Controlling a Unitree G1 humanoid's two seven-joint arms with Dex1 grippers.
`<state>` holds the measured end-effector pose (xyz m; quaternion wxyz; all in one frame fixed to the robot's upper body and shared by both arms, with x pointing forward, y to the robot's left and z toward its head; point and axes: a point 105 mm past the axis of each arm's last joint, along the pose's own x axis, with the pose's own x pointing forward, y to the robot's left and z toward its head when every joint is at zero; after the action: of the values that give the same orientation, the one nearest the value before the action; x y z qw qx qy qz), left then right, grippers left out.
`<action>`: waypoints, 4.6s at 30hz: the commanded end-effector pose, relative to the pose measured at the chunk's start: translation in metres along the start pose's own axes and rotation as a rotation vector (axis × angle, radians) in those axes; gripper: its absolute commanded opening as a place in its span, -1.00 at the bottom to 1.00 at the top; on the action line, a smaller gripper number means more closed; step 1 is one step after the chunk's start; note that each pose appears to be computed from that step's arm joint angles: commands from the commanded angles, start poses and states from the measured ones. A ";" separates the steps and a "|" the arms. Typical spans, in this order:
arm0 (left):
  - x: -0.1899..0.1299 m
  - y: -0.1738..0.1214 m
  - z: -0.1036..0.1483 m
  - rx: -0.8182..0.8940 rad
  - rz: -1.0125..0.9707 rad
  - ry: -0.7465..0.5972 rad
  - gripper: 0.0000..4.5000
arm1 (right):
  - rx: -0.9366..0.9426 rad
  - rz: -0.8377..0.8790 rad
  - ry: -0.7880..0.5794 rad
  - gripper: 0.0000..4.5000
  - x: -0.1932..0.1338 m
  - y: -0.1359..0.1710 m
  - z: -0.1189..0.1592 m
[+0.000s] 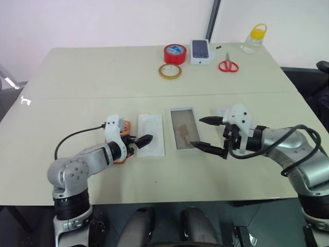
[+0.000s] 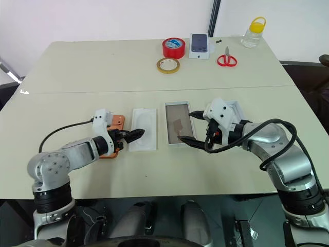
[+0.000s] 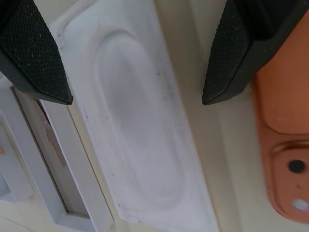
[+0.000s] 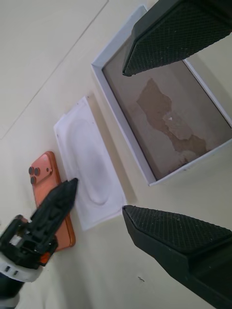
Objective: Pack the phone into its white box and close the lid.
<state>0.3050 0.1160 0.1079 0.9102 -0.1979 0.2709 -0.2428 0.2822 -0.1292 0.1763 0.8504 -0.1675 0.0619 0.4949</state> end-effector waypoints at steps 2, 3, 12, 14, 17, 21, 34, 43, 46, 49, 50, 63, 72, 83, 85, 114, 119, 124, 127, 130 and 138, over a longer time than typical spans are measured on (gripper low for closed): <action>0.009 -0.006 -0.007 -0.082 -0.013 0.026 1.00 | -0.055 0.012 -0.030 0.99 0.001 0.006 0.010; 0.010 -0.007 -0.007 -0.098 -0.020 0.026 1.00 | -0.058 0.018 -0.028 0.99 0.002 0.007 0.010; 0.015 0.003 -0.007 -0.151 0.027 0.026 -0.74 | -0.171 0.152 0.130 1.00 0.010 0.036 -0.020; 0.016 0.003 -0.007 -0.163 0.027 0.023 -0.99 | -0.204 0.188 0.166 1.00 0.013 0.041 -0.028; 0.018 0.003 -0.003 -0.183 0.022 0.013 -0.99 | -0.246 0.205 0.204 1.00 0.020 0.042 -0.037; 0.018 0.002 0.003 -0.199 0.009 -0.006 -1.00 | -0.288 0.189 0.252 0.89 0.028 0.030 -0.048; -0.008 0.020 0.048 -0.240 0.022 -0.189 -1.00 | -0.378 0.264 0.242 -0.98 0.050 0.029 -0.048; -0.016 0.018 0.074 -0.178 0.008 -0.242 -1.00 | -0.476 0.367 0.138 -0.98 0.084 0.055 -0.024; -0.015 0.012 0.073 -0.167 -0.006 -0.231 -1.00 | -0.516 0.378 0.138 -0.98 0.098 0.059 -0.025; -0.011 0.008 0.071 -0.160 -0.010 -0.219 -1.00 | -0.518 0.350 0.135 -0.98 0.112 0.058 -0.025; -0.011 0.007 0.071 -0.160 -0.012 -0.218 -1.00 | -0.517 0.344 0.137 -0.98 0.114 0.057 -0.026; 0.003 -0.010 0.051 -0.116 0.007 -0.144 -1.00 | -0.349 0.253 0.084 0.20 0.054 0.035 0.001; 0.010 -0.021 0.029 -0.069 0.044 -0.055 -1.00 | -0.329 0.146 0.172 0.20 0.032 0.007 -0.017; 0.012 -0.019 0.017 -0.090 0.077 -0.021 -1.00 | -0.340 0.131 0.137 0.20 0.042 0.003 -0.011; 0.013 -0.021 0.016 -0.099 0.067 -0.025 -0.87 | -0.342 0.131 0.138 0.22 0.042 0.003 -0.012; -0.037 -0.001 0.065 0.291 0.022 -0.247 0.94 | -0.268 -0.052 0.074 -0.99 0.090 -0.025 0.013; -0.054 0.015 0.052 0.526 -0.039 -0.230 0.94 | -0.212 -0.086 0.139 -0.99 0.119 -0.029 0.007; -0.073 0.026 0.032 0.650 -0.127 -0.151 0.94 | -0.157 -0.035 0.153 -0.99 0.142 -0.020 0.006; -0.080 0.026 0.021 0.675 -0.178 -0.102 0.94 | -0.138 -0.025 0.172 -0.99 0.150 -0.018 0.004; -0.086 0.023 0.007 0.703 -0.226 -0.047 0.94 | -0.130 -0.053 0.203 -0.99 0.158 -0.022 0.000; -0.088 0.012 -0.007 0.694 -0.276 -0.027 0.94 | -0.146 -0.165 0.286 -0.99 0.166 -0.034 -0.014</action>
<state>0.2433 0.1783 0.1229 0.8882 0.0769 0.1513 -0.4269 0.3919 -0.0149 0.1152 0.8554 -0.2811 0.1484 0.4090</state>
